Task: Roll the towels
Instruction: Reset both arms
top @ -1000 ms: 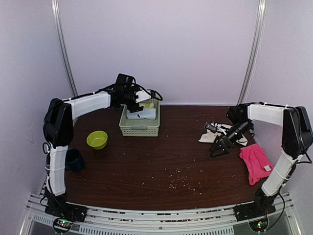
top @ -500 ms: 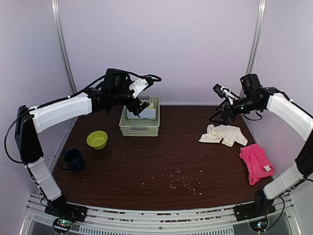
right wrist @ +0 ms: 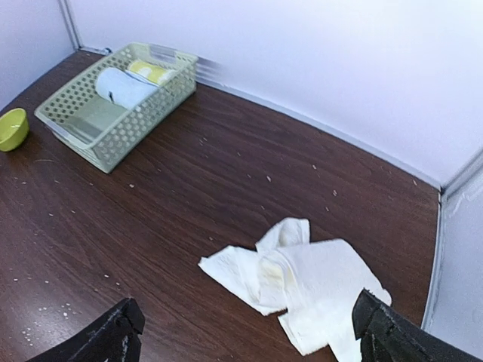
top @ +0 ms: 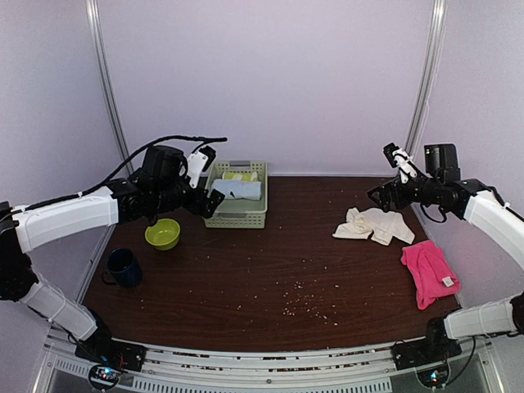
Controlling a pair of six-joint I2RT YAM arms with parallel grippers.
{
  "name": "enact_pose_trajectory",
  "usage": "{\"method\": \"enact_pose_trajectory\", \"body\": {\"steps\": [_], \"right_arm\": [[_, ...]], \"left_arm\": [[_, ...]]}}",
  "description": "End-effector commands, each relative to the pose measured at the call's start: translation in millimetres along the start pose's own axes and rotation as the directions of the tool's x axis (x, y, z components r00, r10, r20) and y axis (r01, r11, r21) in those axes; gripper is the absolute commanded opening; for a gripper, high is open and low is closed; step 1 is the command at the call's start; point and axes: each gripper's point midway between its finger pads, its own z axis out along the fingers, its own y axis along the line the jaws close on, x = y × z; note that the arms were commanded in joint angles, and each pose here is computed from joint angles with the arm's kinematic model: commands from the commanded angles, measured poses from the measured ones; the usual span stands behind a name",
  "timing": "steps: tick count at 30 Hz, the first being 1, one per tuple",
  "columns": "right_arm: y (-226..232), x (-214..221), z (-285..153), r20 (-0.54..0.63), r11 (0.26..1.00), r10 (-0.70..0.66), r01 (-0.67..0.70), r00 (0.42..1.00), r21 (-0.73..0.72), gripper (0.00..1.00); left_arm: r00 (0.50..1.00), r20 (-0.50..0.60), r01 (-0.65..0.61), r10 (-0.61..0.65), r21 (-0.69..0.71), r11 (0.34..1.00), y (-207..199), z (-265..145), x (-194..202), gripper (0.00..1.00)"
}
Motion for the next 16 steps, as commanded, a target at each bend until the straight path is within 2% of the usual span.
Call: {"method": "enact_pose_trajectory", "body": {"steps": [1, 3, 5, 7, 11, 16], "right_arm": [[-47.6, 21.2, 1.0, -0.03, 0.981, 0.071, -0.065, 0.997, 0.182, 1.0], [-57.4, 30.2, 3.4, -0.051, 0.978, 0.095, -0.083, 0.994, 0.19, 1.0], [-58.1, 35.4, 8.1, -0.061, 0.979, 0.123, -0.112, 0.99, 0.169, 1.0], [-64.0, 31.9, 11.4, -0.018, 0.962, 0.199, -0.192, 0.98, 0.194, 1.0], [-88.2, 13.4, -2.4, 0.145, 0.901, 0.267, -0.3, 0.953, 0.312, 1.0], [-76.4, -10.0, -12.3, 0.189, 0.93, 0.238, -0.279, 0.953, 0.238, 1.0]], "left_arm": [[0.998, -0.018, 0.061, -0.066, -0.213, 0.975, 37.8, -11.9, 12.5, 0.98], [0.994, -0.11, -0.049, 0.028, -0.19, 0.981, 32.1, -1.7, 35.5, 0.98], [0.993, -0.119, -0.043, 0.02, -0.196, 0.98, 31.6, 0.7, 48.1, 0.98], [0.997, -0.073, -0.013, 0.0, -0.181, 0.983, 30.1, -4.7, 37.2, 0.98], [0.999, 0.026, 0.05, -0.045, -0.294, 0.955, 56.1, -27.7, 20.1, 0.98], [0.994, 0.104, 0.073, -0.041, -0.333, 0.94, 67.4, -46.6, 10.5, 0.98]]}}
